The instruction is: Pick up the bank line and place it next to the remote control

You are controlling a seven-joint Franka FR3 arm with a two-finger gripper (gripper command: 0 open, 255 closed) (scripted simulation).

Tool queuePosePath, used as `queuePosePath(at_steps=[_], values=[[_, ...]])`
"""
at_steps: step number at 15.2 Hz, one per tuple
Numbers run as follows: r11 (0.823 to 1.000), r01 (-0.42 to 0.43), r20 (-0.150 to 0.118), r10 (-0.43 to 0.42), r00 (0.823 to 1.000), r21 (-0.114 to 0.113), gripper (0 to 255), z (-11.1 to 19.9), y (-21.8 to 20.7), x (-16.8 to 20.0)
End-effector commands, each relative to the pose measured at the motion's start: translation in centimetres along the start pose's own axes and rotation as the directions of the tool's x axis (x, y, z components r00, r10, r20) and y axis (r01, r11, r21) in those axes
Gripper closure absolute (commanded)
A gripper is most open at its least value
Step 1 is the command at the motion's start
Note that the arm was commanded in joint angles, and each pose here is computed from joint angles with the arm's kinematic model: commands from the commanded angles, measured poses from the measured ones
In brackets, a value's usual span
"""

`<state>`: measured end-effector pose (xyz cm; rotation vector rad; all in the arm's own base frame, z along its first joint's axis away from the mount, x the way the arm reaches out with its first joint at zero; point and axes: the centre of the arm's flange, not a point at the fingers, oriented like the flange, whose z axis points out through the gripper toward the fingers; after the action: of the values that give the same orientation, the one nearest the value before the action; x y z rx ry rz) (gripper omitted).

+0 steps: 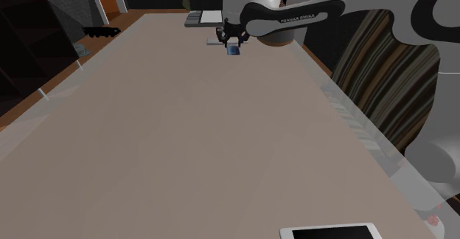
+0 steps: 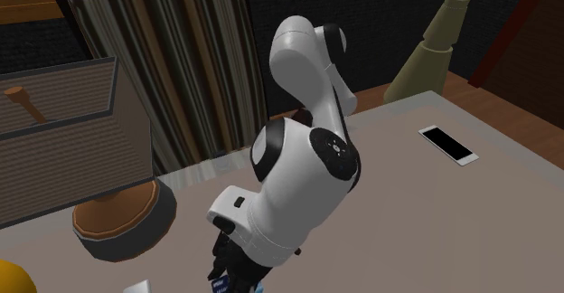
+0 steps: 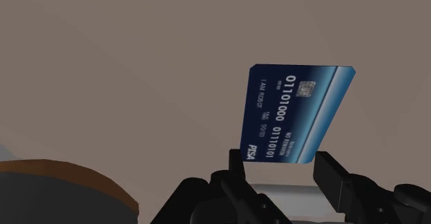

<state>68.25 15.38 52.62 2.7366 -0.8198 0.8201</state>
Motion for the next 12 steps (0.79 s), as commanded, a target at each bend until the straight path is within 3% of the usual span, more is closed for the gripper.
queuePosePath(at_steps=[1,11,12], values=[[1.0,0.0,0.0,0.0,1.0,0.0,255,0.94,-0.02,-0.54],[1.0,0.0,0.0,0.0,1.0,0.0,255,1.8,-0.02,-1.11],[1.0,0.0,0.0,0.0,1.0,0.0,0,1.8,-0.02,-1.11]])
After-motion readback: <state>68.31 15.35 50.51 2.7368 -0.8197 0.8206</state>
